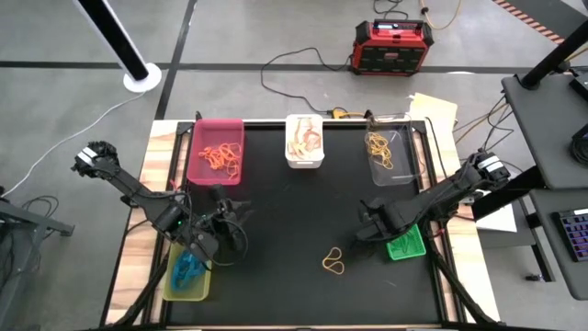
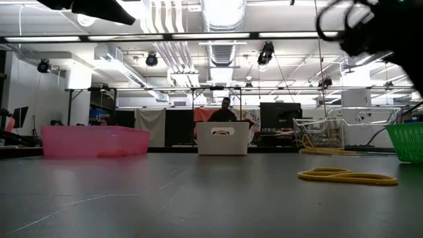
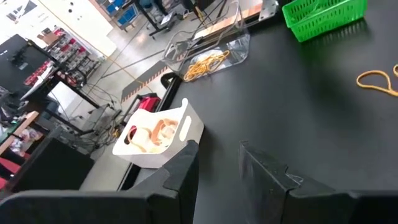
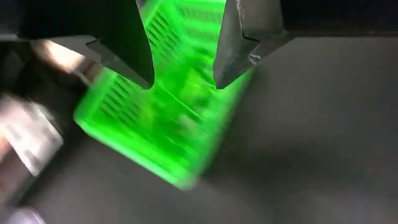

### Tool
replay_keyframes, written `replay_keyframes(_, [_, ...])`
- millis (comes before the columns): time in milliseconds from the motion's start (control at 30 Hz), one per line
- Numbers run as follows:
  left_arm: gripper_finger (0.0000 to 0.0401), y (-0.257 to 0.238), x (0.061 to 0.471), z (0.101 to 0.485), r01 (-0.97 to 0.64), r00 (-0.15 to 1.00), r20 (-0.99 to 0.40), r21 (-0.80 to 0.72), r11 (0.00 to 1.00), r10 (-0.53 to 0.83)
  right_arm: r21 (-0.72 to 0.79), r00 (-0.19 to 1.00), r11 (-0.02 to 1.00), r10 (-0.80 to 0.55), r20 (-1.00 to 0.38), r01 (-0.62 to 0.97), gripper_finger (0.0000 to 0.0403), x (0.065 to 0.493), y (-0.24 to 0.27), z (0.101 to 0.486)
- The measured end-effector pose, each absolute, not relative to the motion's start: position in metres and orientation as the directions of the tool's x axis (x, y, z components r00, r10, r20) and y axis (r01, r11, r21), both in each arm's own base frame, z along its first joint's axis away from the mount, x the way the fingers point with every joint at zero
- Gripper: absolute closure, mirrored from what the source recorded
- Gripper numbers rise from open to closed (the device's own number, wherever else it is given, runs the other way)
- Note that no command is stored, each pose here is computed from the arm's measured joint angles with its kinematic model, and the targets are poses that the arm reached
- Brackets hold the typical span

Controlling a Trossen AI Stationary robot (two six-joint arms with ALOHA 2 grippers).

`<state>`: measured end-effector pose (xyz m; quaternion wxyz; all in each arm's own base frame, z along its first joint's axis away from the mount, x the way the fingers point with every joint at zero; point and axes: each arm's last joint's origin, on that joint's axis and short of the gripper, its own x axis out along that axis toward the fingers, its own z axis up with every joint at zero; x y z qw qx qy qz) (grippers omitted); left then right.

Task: Sort rubber bands into baskets
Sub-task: Put the yellow rubber band into the transparent bin

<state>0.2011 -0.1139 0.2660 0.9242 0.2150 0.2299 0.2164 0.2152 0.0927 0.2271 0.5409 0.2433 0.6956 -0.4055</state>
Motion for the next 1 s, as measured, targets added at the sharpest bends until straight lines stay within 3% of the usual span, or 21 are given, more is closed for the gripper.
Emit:
replay_keyframes(167, [0.0304, -0.115, 0.202, 0.266, -0.276, 0.815, -0.356, 0.455, 0.847, 0.457, -0.039, 0.054, 0.729, -0.105, -0.993, 0.684, 0.0237, 0.246, 0.105, 0.238])
replay_keyframes(300, [0.0304, -0.117, 0.202, 0.265, -0.253, 0.823, -0.382, 0.417, 0.873, 0.421, 0.142, 0.346, 0.912, -0.001, -0.938, 0.386, 0.0240, 0.274, 0.126, 0.239])
replay_keyframes(400, [0.0304, -0.117, 0.202, 0.265, -0.249, 0.825, -0.389, 0.401, 0.881, 0.410, 0.156, 0.451, 0.973, 0.064, -0.890, 0.169, 0.0241, 0.288, 0.143, 0.232])
replay_keyframes(533, [0.0304, -0.117, 0.202, 0.265, -0.252, 0.826, -0.389, 0.393, 0.884, 0.408, 0.099, 0.449, 0.994, 0.071, -0.891, 0.040, 0.0237, 0.298, 0.156, 0.213])
replay_keyframes(800, [0.0304, -0.117, 0.203, 0.266, -0.255, 0.828, -0.385, 0.387, 0.886, 0.407, 0.023, 0.341, 0.999, 0.007, -0.940, 0.044, 0.0222, 0.312, 0.165, 0.163])
replay_keyframes(1000, [0.0304, -0.117, 0.203, 0.266, -0.255, 0.829, -0.385, 0.387, 0.886, 0.407, 0.014, 0.331, 0.999, 0.003, -0.944, 0.033, 0.0213, 0.319, 0.169, 0.143])
